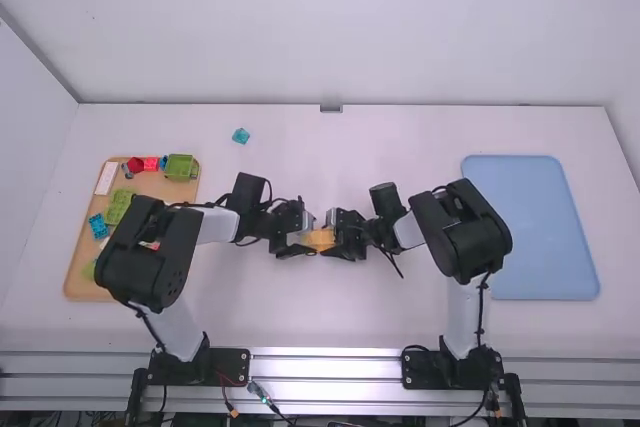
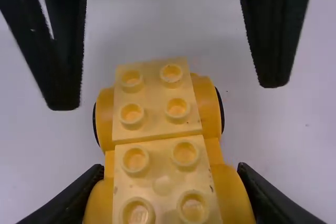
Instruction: Assemble lego blocks to make yellow taxi
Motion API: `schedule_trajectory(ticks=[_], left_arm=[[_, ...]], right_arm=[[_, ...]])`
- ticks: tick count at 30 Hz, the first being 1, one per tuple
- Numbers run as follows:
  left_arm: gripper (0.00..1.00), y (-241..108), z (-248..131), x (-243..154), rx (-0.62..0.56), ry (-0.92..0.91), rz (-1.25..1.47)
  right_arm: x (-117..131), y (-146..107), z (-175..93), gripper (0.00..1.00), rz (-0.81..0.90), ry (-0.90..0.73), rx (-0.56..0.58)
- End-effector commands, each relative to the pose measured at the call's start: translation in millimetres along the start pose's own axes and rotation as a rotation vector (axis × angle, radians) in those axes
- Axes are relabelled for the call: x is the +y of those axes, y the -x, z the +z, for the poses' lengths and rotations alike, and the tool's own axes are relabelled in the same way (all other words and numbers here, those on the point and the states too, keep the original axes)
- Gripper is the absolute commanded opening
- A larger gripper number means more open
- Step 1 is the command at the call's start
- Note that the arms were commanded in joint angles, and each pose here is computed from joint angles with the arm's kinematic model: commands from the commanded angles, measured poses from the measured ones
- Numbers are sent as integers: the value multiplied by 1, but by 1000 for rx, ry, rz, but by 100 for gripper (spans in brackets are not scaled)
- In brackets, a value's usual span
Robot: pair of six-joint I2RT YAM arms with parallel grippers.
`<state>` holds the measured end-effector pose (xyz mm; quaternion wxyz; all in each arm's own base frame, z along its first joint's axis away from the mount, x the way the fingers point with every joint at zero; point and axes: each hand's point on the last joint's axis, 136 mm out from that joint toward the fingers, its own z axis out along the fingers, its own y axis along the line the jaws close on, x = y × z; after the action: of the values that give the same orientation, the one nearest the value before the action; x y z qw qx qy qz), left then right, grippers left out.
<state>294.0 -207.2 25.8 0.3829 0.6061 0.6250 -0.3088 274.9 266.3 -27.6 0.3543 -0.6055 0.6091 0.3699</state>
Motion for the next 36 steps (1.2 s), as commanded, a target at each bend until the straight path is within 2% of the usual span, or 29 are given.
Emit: schedule_trajectory(ticks=[1, 2, 3, 4, 5, 6, 11, 16, 22, 36], left_arm=[[77, 37, -13, 1, -128, -27, 44], [77, 45, -17, 0, -155, -35, 50], [70, 50, -19, -1, -168, -38, 53], [44, 53, -21, -2, -172, -40, 56], [14, 52, -22, -1, -154, -34, 51], [2, 48, -22, 0, -129, -22, 33], [2, 20, -10, 9, 46, 50, -152], [2, 9, -1, -1, 74, 24, -144], [2, -25, 6, -10, 170, 22, -212], [2, -71, 18, -28, 249, 28, -247]], right_arm=[[1, -2, 4, 36, 0, 10, 5], [1, -2, 3, 36, 1, 11, 4], [1, -2, 3, 36, 1, 11, 4], [1, -2, 4, 36, 0, 10, 5], [1, -2, 3, 36, 0, 10, 4], [1, -2, 4, 36, 0, 11, 4], [1, -2, 3, 37, 1, 10, 5], [1, -2, 3, 37, 1, 10, 5], [1, -2, 4, 36, 0, 11, 5], [-1, -1, 3, 37, -4, 6, 2]])
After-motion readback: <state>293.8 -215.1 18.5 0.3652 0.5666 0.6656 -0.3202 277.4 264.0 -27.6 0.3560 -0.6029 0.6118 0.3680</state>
